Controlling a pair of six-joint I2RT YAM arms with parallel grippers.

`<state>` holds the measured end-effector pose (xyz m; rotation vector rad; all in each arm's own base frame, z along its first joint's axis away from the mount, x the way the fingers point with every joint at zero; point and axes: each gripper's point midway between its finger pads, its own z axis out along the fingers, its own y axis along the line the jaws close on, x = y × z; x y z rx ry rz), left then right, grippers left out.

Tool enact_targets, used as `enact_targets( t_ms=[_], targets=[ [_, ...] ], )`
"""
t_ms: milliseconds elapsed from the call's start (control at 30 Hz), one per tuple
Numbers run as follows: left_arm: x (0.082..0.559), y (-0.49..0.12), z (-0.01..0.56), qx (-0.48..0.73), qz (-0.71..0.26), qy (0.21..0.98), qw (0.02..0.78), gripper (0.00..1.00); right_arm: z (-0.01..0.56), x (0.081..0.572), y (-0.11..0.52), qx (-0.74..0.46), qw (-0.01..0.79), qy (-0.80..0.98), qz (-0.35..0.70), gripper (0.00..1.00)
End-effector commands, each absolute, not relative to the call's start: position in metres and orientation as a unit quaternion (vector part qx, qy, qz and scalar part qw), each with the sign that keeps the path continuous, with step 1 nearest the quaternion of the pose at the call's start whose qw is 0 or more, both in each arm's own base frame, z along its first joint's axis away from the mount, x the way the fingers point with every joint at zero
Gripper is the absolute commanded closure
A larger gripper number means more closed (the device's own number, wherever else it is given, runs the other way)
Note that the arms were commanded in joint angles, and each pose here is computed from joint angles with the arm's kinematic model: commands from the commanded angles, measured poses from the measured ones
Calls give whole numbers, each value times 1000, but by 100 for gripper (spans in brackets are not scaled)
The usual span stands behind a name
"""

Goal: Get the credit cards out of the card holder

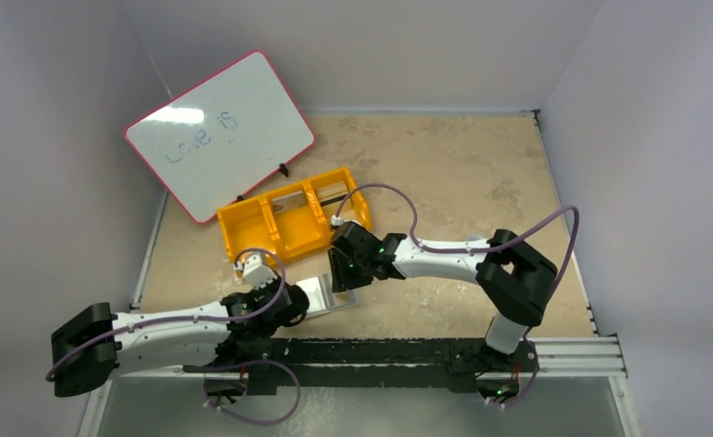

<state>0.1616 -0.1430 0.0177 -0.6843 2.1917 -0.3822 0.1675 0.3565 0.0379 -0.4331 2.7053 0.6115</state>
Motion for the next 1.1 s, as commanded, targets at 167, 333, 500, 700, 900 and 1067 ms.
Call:
enact_targets(
  t_ms=[167, 333, 500, 700, 900, 1067],
  targets=[
    [152, -148, 4, -260, -151, 880, 368, 100, 34, 160, 355, -131, 151, 951, 235, 57],
    [152, -149, 4, -259, -153, 880, 368, 100, 31, 165, 354, -123, 152, 954, 226, 56],
    [152, -152, 3, -256, -158, 881, 366, 100, 31, 167, 364, -117, 139, 941, 284, 57],
    [153, -154, 5, -257, -162, 879, 367, 100, 64, 194, 378, -140, 200, 929, 279, 61],
    [154, -156, 5, -257, -164, 878, 368, 100, 67, 200, 372, -142, 211, 936, 244, 67],
    [156, -155, 7, -260, -164, 876, 371, 100, 79, 188, 394, -180, 199, 914, 306, 66]
  ],
)
